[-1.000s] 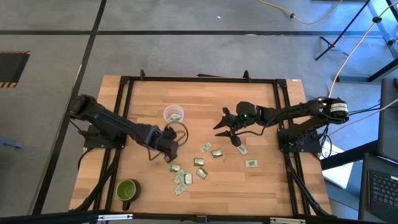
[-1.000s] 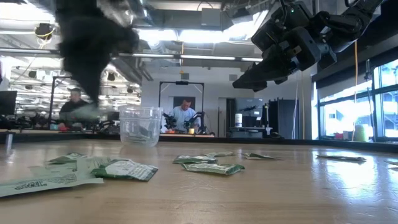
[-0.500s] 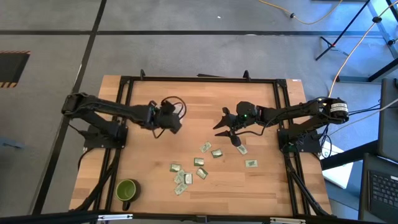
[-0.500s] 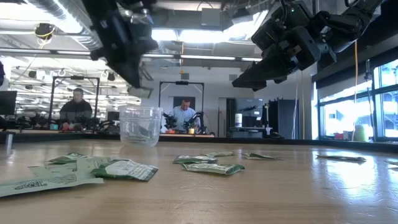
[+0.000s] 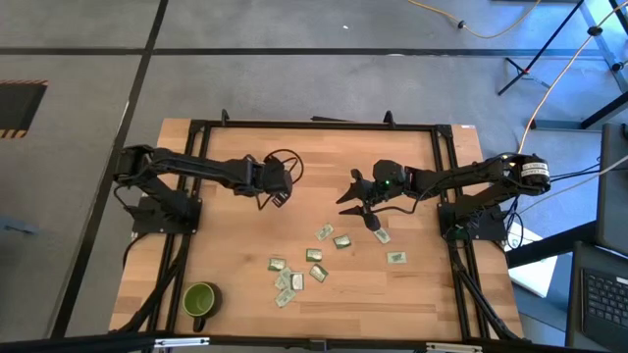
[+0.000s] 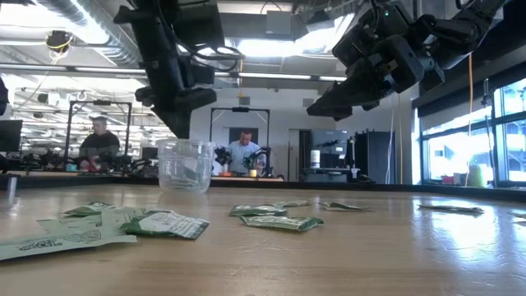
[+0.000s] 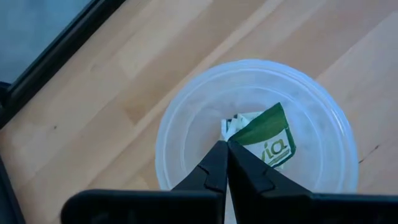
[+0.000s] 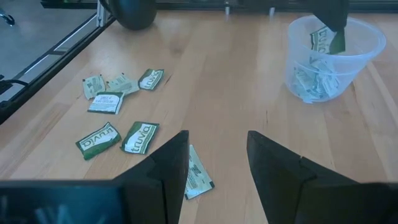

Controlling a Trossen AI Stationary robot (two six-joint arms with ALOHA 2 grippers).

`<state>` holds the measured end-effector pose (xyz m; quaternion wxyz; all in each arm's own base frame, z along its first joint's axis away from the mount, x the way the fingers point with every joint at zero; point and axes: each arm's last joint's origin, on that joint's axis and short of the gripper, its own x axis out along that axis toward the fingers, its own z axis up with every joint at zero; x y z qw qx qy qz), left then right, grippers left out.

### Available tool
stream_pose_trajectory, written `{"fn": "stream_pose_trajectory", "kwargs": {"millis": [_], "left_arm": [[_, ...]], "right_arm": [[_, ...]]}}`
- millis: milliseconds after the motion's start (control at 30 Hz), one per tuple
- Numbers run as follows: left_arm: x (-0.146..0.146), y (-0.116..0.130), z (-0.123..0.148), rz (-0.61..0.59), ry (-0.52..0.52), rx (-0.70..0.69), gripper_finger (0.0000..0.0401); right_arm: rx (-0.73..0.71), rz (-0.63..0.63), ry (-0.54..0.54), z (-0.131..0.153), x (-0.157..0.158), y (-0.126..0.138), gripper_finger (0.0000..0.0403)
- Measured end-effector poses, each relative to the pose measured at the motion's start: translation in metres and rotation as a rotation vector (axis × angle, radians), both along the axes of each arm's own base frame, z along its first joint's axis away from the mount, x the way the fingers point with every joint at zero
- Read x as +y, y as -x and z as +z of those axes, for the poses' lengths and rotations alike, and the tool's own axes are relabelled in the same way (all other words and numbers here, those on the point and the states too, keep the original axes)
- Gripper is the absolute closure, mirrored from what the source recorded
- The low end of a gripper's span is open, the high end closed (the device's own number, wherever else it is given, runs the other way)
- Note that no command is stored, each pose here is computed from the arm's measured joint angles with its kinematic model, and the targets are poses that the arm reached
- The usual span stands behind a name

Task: Pick and place Stevia / Truvia into bins
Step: Put the green stevia packet into the transparent container

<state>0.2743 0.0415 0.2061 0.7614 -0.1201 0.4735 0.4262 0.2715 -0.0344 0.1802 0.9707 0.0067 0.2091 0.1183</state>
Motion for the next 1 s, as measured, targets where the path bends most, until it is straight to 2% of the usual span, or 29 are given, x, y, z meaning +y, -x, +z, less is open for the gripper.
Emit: {"fn": "stream_pose_trajectory", "kwargs": {"millis": [133,333,400,467,600,667,767,867,933,1000], "left_arm": [[0.000,0.001,0.003,-0.027,-0.001,0.007,0.0374],[0.000,0.011,0.021,-0.043,-0.080,-0.022,0.0344],[-0.003,0.015,0.032,-0.081,-0.065,-0.058,0.0339],[-0.010,0.020,0.042,-0.150,-0.009,-0.106,0.0339],[-0.035,0.019,0.051,-0.361,0.174,-0.197,0.0342],[-0.053,0.015,0.052,-0.486,0.218,-0.216,0.0343],[-0.084,0.009,0.046,-0.648,0.223,-0.198,0.0344],[-0.115,0.005,0.033,-0.762,0.218,-0.157,0.0339],[-0.133,0.002,0.022,-0.790,0.184,-0.131,0.0334],[-0.147,-0.001,0.010,-0.763,0.164,-0.115,0.0328]], "right_arm": [[0.000,0.000,-0.001,0.000,0.000,0.000,0.0237],[0.002,-0.002,-0.003,0.000,0.000,0.000,0.0237],[0.003,-0.002,-0.004,0.000,0.000,0.000,0.0237],[0.003,-0.002,-0.004,0.000,0.000,0.000,0.0237],[0.006,-0.001,-0.003,0.000,0.000,0.000,0.0237],[0.008,-0.001,-0.002,-0.001,0.000,0.000,0.0237],[0.010,0.000,-0.002,-0.001,0.000,0.000,0.0237],[0.013,-0.001,-0.003,-0.001,0.000,0.001,0.0237],[0.012,-0.001,-0.002,-0.001,0.000,0.001,0.0237],[0.012,0.000,0.000,-0.001,0.000,0.001,0.0237]]}}
